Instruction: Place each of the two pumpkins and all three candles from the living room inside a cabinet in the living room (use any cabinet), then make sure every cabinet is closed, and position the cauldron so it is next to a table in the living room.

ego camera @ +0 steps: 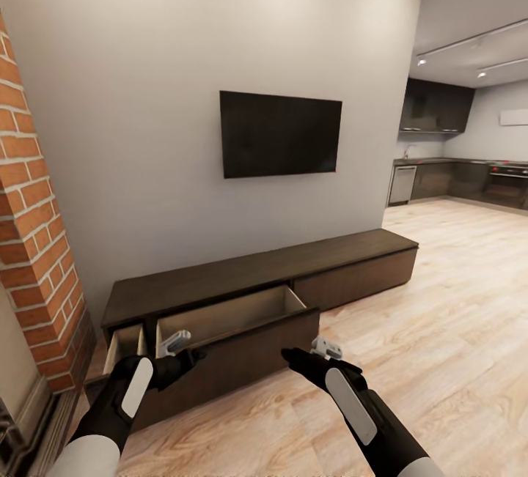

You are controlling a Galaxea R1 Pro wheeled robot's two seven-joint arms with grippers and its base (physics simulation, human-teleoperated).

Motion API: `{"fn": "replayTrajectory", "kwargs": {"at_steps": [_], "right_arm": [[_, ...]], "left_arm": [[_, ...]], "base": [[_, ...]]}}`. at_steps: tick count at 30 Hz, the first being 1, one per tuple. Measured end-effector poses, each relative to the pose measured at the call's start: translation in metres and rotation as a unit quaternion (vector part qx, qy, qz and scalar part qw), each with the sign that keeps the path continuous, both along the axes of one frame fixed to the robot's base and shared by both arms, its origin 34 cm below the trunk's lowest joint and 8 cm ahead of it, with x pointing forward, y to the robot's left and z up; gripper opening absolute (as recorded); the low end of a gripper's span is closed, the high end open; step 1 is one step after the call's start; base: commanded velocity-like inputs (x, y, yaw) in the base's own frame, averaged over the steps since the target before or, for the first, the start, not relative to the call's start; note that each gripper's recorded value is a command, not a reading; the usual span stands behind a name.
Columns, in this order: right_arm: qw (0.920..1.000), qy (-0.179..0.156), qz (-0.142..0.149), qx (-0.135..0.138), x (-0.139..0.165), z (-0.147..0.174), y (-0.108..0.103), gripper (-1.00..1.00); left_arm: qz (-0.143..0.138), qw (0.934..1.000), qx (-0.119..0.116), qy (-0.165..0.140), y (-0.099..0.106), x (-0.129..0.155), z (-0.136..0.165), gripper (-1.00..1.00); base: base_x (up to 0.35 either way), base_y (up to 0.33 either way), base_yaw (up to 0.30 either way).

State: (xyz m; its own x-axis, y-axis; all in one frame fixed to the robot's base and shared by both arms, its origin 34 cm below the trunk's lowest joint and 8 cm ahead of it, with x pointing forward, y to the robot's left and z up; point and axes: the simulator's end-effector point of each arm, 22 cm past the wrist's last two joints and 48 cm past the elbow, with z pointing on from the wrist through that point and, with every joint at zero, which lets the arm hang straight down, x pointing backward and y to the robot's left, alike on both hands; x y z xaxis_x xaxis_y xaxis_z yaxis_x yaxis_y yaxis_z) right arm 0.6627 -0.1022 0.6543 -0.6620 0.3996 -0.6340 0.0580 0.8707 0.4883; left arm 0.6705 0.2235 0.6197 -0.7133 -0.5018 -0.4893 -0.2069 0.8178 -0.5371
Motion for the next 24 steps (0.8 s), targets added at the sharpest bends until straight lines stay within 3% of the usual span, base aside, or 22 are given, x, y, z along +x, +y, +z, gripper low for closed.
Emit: {"fn": "replayTrajectory", "kwargs": {"at_steps": [15, 24], "right_arm": [[1.0, -0.003, -0.002, -0.002, -0.006, -0.028, -0.001, 1.0], [1.0, -0.006, -0.002, -0.001, -0.009, -0.044, -0.001, 1.0]], "left_arm": [[-0.003, 1.0, 0.003, -0.005, -0.002, -0.005, -0.027, 1.0], [-0.02, 0.9997, 0.014, -0.008, -0.012, -0.009, -0.044, 1.0]], "base": [[0.0, 0.0, 0.257], [0.0, 0.0, 0.231]]}}
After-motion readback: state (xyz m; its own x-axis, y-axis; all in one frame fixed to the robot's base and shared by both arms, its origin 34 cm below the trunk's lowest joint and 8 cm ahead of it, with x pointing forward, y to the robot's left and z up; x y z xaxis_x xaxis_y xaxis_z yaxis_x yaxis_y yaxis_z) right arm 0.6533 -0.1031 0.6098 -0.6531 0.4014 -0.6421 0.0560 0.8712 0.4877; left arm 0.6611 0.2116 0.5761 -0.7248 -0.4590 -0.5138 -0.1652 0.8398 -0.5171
